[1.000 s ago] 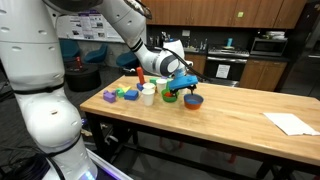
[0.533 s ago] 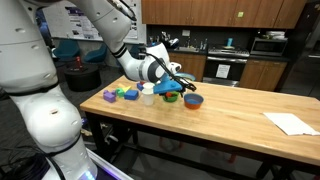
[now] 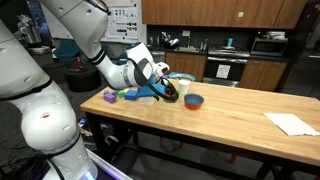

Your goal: Put the bowls together

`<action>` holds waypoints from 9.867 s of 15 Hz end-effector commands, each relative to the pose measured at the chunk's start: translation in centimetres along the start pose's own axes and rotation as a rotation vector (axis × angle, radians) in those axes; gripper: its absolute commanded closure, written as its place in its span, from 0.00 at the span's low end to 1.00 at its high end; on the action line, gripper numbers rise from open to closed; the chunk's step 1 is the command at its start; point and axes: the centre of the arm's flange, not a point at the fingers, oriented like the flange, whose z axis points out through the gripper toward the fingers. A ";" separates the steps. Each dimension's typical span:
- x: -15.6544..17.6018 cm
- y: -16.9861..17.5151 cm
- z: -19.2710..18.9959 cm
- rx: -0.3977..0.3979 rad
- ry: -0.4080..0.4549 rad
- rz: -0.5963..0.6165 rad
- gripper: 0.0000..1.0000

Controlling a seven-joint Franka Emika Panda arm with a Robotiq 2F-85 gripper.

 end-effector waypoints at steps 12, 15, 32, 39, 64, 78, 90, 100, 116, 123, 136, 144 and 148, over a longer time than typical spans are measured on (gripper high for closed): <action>1.2 -1.3 -1.0 0.244 -0.185 -0.007 0.00; 2.8 -0.4 -2.0 0.242 -0.164 0.060 0.00; 9.7 1.5 -1.9 0.446 -0.140 0.340 0.00; 9.8 1.4 -1.2 0.285 -0.125 0.562 0.00; 14.0 4.0 8.1 0.139 -0.374 0.853 0.00; 13.3 4.1 11.0 0.182 -0.427 0.884 0.10; 12.9 4.3 11.4 0.177 -0.432 0.888 0.73; 13.0 4.3 10.5 0.164 -0.414 0.883 0.73; 12.5 5.1 9.7 0.150 -0.403 0.877 0.73; 12.3 6.4 7.0 0.140 -0.354 0.886 0.73; 12.1 6.2 6.5 0.152 -0.355 0.828 0.73; 12.3 7.4 3.8 0.172 -0.302 0.833 0.73; 12.9 8.7 1.4 0.182 -0.252 0.851 0.73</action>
